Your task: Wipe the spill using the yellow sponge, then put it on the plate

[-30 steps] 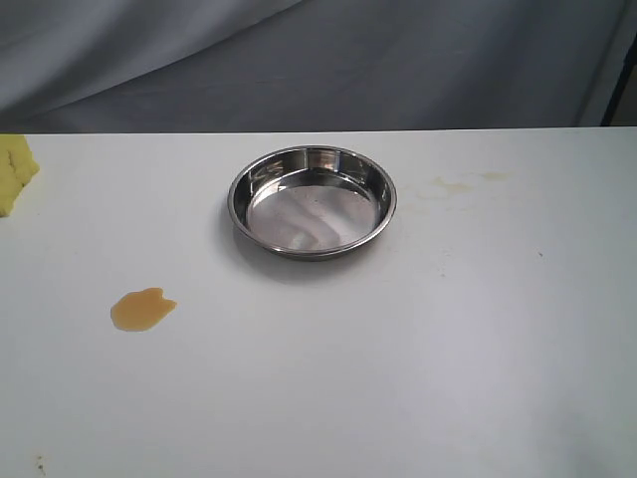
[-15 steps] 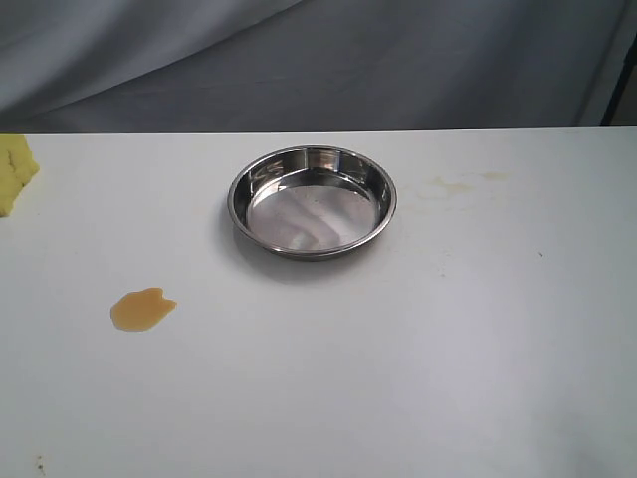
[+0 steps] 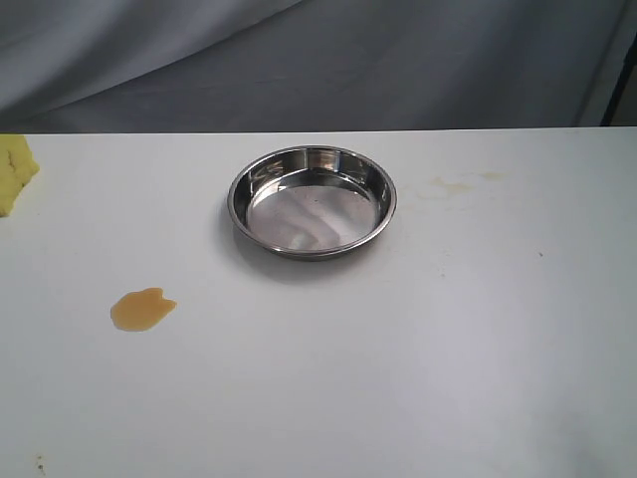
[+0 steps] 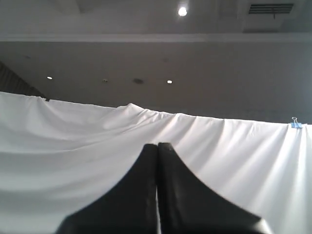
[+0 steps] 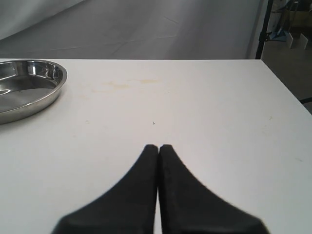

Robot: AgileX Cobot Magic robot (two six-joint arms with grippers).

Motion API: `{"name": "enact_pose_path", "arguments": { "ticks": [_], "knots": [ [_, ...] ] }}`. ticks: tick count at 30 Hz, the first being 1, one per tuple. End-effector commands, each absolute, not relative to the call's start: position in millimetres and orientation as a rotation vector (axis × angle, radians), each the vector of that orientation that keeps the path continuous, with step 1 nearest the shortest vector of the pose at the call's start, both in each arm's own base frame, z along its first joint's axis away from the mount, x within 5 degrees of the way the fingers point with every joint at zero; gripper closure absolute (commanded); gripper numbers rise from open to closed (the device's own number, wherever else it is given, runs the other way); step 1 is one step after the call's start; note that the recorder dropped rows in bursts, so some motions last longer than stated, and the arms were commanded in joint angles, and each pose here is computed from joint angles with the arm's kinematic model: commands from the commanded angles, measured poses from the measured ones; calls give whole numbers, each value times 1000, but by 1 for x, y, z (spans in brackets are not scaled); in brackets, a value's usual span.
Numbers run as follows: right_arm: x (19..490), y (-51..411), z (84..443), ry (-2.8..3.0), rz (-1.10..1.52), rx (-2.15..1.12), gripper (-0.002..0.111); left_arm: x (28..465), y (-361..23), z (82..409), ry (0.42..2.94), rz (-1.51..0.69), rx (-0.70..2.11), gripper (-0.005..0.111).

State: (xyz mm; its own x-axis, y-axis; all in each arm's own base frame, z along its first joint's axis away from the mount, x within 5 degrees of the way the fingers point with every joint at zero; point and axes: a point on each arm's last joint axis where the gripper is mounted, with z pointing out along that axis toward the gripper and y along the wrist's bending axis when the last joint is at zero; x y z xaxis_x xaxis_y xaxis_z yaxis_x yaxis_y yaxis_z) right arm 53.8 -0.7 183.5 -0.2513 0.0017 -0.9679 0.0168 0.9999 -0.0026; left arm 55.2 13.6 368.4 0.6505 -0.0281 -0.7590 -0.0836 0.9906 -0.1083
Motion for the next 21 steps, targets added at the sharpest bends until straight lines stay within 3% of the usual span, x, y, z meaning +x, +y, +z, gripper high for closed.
{"name": "enact_pose_path", "arguments": {
  "ticks": [1,7,11,17,21],
  "knots": [
    [54,-1,183,1819,-14,11,108,91,8,387,1014,68,-88,107],
    [54,-1,183,1819,-14,11,108,145,-1,400,1217,209,69,107],
    [54,-1,183,1819,-14,11,108,172,1,414,1287,156,-36,107],
    [54,-1,183,1819,-14,11,108,185,5,442,1350,238,50,107],
    [54,-1,183,1819,-14,11,108,188,21,457,1345,181,-94,107]
  ]
}}
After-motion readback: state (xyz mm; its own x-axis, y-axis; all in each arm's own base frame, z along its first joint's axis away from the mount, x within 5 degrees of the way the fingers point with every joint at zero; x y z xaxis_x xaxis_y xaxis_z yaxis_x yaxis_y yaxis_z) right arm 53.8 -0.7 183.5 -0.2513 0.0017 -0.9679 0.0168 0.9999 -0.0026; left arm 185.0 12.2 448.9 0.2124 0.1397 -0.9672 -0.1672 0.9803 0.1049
